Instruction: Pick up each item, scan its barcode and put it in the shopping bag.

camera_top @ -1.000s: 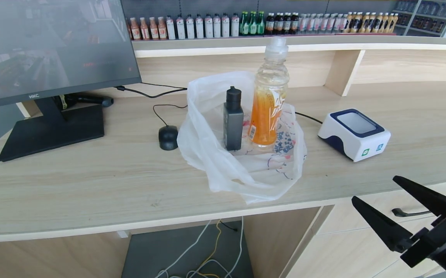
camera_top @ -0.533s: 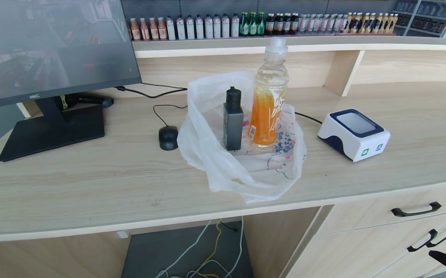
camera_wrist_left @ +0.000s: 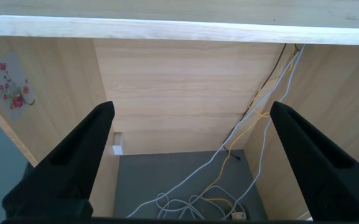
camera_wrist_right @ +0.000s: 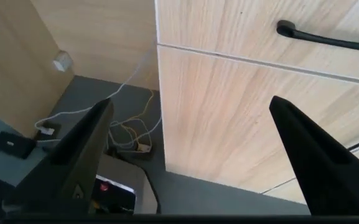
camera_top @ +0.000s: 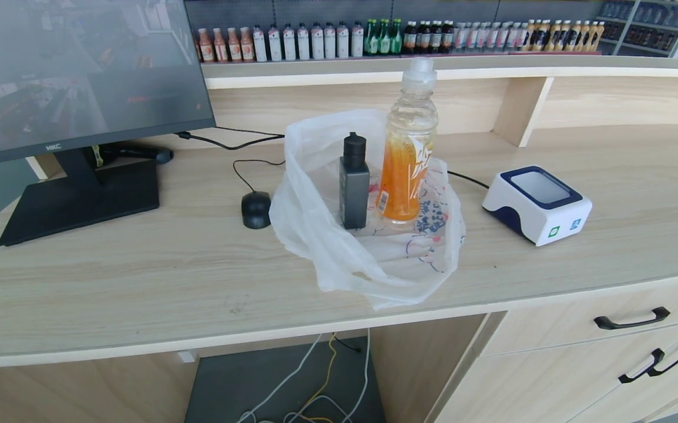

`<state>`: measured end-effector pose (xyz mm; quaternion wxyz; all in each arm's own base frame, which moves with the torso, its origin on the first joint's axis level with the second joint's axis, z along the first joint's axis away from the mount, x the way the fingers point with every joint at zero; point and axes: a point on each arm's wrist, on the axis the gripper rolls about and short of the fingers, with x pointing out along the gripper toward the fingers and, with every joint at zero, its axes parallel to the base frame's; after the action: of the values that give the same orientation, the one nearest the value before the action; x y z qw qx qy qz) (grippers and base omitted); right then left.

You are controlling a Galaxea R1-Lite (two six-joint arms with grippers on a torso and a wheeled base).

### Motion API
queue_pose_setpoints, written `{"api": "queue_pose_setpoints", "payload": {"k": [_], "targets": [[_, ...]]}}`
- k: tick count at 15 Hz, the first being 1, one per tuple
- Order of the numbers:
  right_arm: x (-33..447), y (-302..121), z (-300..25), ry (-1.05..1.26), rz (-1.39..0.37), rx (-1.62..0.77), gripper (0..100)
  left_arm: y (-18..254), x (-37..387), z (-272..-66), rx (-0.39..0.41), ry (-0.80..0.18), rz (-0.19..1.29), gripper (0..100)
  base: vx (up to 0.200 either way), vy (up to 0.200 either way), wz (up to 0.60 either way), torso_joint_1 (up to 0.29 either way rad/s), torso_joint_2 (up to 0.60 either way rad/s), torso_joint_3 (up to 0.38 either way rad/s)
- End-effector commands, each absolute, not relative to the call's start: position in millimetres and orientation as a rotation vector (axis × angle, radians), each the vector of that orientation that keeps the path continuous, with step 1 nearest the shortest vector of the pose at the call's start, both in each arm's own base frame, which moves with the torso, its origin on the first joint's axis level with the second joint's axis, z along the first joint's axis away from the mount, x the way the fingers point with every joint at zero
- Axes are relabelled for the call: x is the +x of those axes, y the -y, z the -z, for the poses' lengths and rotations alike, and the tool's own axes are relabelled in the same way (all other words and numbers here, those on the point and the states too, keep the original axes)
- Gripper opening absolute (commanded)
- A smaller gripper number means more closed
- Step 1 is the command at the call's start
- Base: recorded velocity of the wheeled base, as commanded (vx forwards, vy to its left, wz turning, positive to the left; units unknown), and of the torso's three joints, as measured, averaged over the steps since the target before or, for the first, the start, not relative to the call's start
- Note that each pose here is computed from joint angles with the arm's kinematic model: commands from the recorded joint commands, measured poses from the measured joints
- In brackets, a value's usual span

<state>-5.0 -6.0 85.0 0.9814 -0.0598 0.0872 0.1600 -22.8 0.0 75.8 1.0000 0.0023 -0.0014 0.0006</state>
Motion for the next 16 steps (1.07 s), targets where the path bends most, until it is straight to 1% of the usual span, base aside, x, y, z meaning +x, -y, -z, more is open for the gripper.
{"api": "queue_pose_setpoints", "payload": {"k": [1,2,6,11,14,16], "targets": [[-7.7,5.3,-84.9,-0.168,-0.114,-0.1,100,0.0,-22.8,-75.8,0.005,0.003,-0.002,100,0.0,0.0,0.0,0.0,0.0,0.0],[-11.3,5.0,-85.0,-0.134,-0.021,-0.086,100,0.0,-22.8,-76.0,0.005,0.005,-0.002,100,0.0,0.0,0.0,0.0,0.0,0.0],[-16.0,6.0,-83.8,-0.047,0.092,-0.015,100,0.0,-22.8,-75.8,0.005,0.003,-0.002,100,0.0,0.0,0.0,0.0,0.0,0.0],[-16.3,5.4,-83.8,-0.053,0.104,-0.027,100,0.0,-22.8,-75.8,0.005,0.003,-0.002,100,0.0,0.0,0.0,0.0,0.0,0.0],[-16.4,8.0,-84.0,-0.04,0.224,0.01,100,0.0,-22.8,-75.8,0.006,0.003,-0.002,100,0.0,0.0,0.0,0.0,0.0,0.0],[-16.5,8.3,-84.0,-0.04,0.237,0.015,100,0.0,-22.8,-75.8,0.006,0.003,-0.002,100,0.0,0.0,0.0,0.0,0.0,0.0]]}}
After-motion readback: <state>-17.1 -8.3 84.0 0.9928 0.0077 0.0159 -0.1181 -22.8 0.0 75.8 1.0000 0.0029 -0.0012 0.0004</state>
